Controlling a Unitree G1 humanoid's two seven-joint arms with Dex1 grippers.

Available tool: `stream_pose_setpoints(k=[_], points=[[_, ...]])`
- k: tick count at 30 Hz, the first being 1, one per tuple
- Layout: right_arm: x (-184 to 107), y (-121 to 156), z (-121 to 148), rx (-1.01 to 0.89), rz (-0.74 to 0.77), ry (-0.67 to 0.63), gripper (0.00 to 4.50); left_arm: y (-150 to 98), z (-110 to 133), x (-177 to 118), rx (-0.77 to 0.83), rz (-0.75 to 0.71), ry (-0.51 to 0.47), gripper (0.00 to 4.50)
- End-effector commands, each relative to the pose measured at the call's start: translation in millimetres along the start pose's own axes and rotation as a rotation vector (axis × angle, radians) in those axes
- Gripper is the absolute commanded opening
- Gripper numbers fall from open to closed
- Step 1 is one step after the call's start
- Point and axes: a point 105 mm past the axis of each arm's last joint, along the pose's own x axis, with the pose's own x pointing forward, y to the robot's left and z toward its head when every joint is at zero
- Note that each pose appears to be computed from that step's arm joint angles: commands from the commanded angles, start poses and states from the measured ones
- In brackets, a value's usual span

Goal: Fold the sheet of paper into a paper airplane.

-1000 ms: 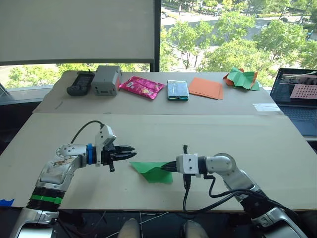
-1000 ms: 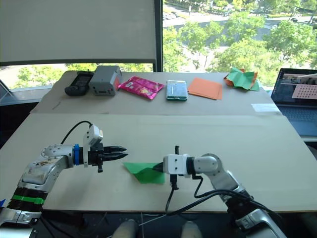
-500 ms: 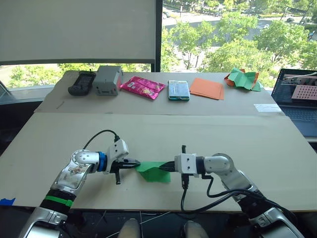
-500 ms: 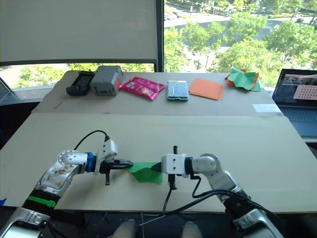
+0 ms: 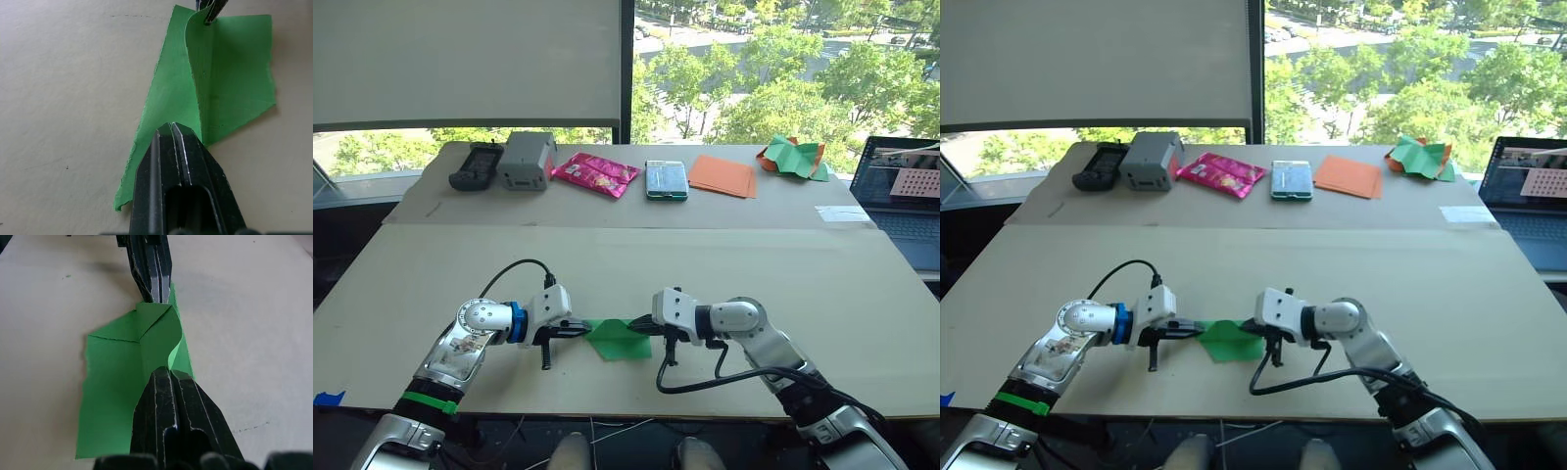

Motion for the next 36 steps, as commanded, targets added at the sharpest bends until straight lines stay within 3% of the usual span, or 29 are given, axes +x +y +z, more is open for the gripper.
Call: stream_pose_setpoints(k=[1, 13, 19, 25, 30, 36], points=[[1.9, -2.6, 2.4, 0.035, -0.006, 0.017, 0.00, -2.5, -6.4, 0.6, 0.006, -0.009, 0.037, 0.02], [12.5, 2.8, -16.9, 0.075, -0.009, 0.110, 0.00, 7.8, 0.0, -8.2, -0.002, 0.046, 0.022, 0.02], [14.6, 5.7, -18.6, 0.076, -0.003, 0.116, 0.00, 23.5, 28.8, -31.3, -0.006, 0.110, -0.046, 0.02], [15.7, 6.6, -20.4, 0.077, 0.001, 0.122, 0.00, 6.6, 55.5, -29.7, -0.088, 0.033, -0.175, 0.02], [15.8, 7.2, -20.1, 0.077, 0.004, 0.123, 0.00, -8.4, 39.8, -14.6, -0.118, -0.026, -0.131, 0.02], [15.5, 7.9, -18.2, 0.077, 0.009, 0.119, 0.00, -3.3, 26.9, 3.3, -0.138, -0.010, -0.125, 0.02]])
